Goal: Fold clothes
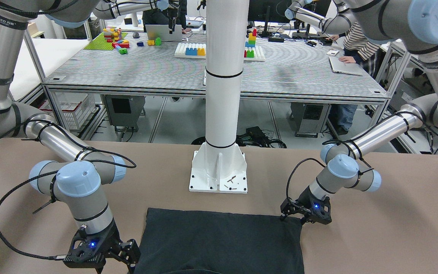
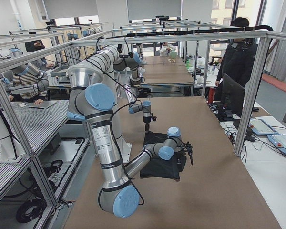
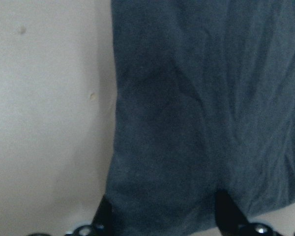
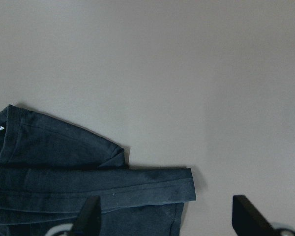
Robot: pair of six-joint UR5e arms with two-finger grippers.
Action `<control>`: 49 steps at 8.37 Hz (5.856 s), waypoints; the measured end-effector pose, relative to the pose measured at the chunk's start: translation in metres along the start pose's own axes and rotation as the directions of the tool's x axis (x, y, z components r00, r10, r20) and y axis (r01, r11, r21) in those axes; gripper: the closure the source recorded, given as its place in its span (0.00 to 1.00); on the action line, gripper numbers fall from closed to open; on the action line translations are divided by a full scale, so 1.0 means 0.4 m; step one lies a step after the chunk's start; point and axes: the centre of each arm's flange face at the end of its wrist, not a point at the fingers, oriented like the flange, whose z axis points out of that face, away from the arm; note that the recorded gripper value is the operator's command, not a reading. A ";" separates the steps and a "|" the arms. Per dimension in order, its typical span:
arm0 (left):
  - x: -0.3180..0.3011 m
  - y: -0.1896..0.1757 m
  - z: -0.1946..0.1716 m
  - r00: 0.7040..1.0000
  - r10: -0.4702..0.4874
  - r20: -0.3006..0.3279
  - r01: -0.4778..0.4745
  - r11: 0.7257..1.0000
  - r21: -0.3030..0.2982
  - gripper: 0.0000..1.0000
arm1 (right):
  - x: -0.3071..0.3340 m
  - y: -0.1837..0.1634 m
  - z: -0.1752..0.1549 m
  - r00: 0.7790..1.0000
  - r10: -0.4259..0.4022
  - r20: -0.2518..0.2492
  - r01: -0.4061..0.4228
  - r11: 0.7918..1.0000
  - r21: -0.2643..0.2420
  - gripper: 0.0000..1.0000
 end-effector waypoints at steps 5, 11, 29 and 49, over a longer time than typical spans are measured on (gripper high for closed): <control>-0.019 -0.057 -0.031 1.000 -0.030 0.000 0.030 0.998 0.055 1.00 | 0.001 0.002 0.005 1.000 0.000 -0.003 0.000 1.000 -0.002 0.06; 0.063 -0.652 -0.011 0.994 -0.035 0.100 0.002 0.951 0.310 1.00 | 0.007 0.004 0.033 1.000 0.002 -0.018 -0.002 1.000 -0.016 0.06; 0.203 -1.151 -0.240 0.995 -0.015 0.094 -0.015 0.950 0.310 0.05 | -0.385 -0.213 0.161 0.990 0.133 -0.038 -0.133 0.991 0.015 0.08; 0.175 -1.127 -0.201 0.995 -0.018 0.103 -0.012 0.957 0.290 0.05 | -0.235 -0.155 0.078 0.985 -0.061 -0.160 0.065 0.998 0.019 0.09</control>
